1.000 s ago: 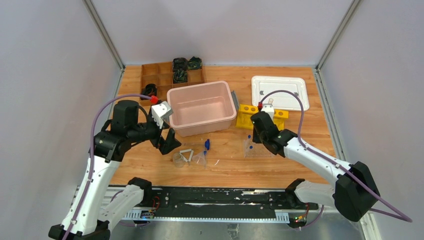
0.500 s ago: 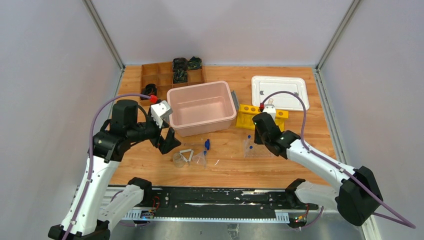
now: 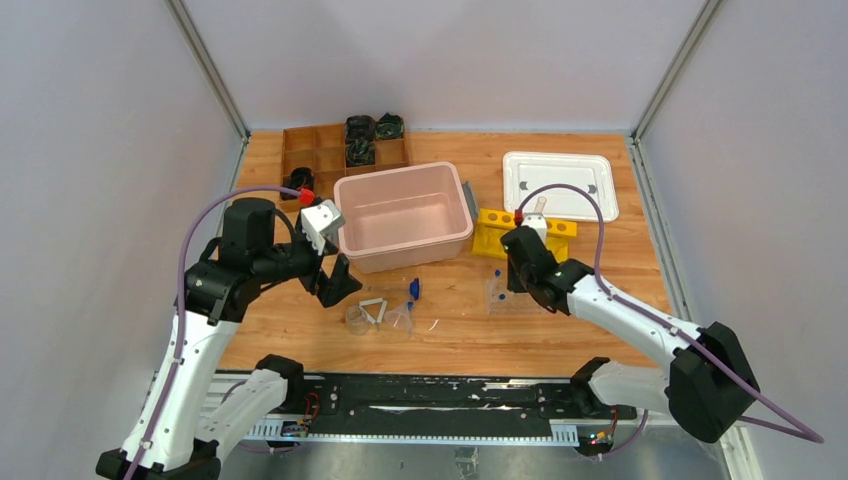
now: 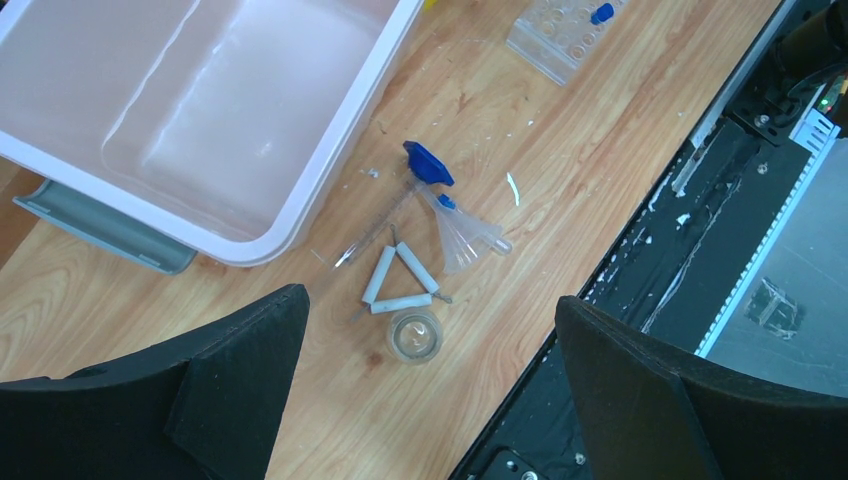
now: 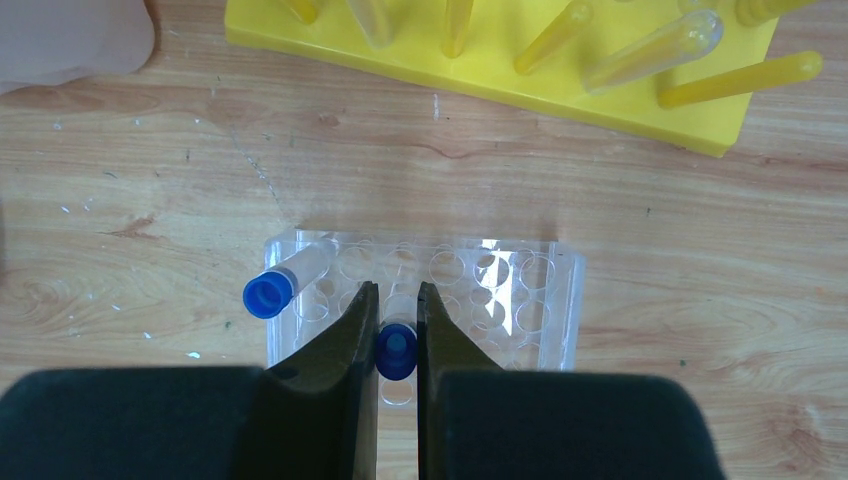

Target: Organize the chemistry lab equipment

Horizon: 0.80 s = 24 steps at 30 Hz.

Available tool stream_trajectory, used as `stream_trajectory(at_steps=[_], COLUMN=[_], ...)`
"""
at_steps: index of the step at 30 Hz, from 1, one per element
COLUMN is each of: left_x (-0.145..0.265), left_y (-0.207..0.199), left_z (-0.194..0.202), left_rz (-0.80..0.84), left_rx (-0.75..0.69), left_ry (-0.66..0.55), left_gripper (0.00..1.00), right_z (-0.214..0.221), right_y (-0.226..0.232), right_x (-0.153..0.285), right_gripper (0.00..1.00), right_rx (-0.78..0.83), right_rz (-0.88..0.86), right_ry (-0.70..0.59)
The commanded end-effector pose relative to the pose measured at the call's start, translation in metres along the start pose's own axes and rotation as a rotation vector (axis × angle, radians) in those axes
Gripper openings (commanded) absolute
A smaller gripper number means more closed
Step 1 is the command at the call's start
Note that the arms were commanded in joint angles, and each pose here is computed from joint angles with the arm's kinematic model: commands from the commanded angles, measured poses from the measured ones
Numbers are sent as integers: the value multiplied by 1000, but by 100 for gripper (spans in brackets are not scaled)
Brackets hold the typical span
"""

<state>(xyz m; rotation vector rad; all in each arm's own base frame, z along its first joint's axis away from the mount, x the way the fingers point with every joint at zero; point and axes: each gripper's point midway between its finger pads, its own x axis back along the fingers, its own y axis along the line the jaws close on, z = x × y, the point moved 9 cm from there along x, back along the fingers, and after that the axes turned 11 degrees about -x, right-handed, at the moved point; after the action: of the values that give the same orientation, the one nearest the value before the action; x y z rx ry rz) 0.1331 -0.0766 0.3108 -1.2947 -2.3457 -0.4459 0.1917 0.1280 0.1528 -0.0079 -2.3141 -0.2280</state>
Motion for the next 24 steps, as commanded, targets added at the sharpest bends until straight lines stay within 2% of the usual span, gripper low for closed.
stream_trajectory(at_steps=[1, 9, 14, 18, 24], left_x=[5, 3, 3, 4, 4], left_y=[0, 1, 2, 2, 1], left_z=[-11, -10, -10, -11, -13], left_rz=[-5, 0, 0, -2, 10], left_rx=[-29, -27, -28, -30, -33], left_ry=[-34, -29, -29, -30, -41], left_gripper=[100, 100, 100, 100, 100], right_z=[5, 8, 2, -18, -51], right_y=[-6, -1, 5, 7, 16], right_x=[-6, -15, -12, 10, 59], right_gripper=[0, 1, 24, 44, 61], right_rx=[15, 19, 19, -1, -76], right_rz=[45, 24, 11, 8, -115], right_ry=[33, 58, 75, 27, -88])
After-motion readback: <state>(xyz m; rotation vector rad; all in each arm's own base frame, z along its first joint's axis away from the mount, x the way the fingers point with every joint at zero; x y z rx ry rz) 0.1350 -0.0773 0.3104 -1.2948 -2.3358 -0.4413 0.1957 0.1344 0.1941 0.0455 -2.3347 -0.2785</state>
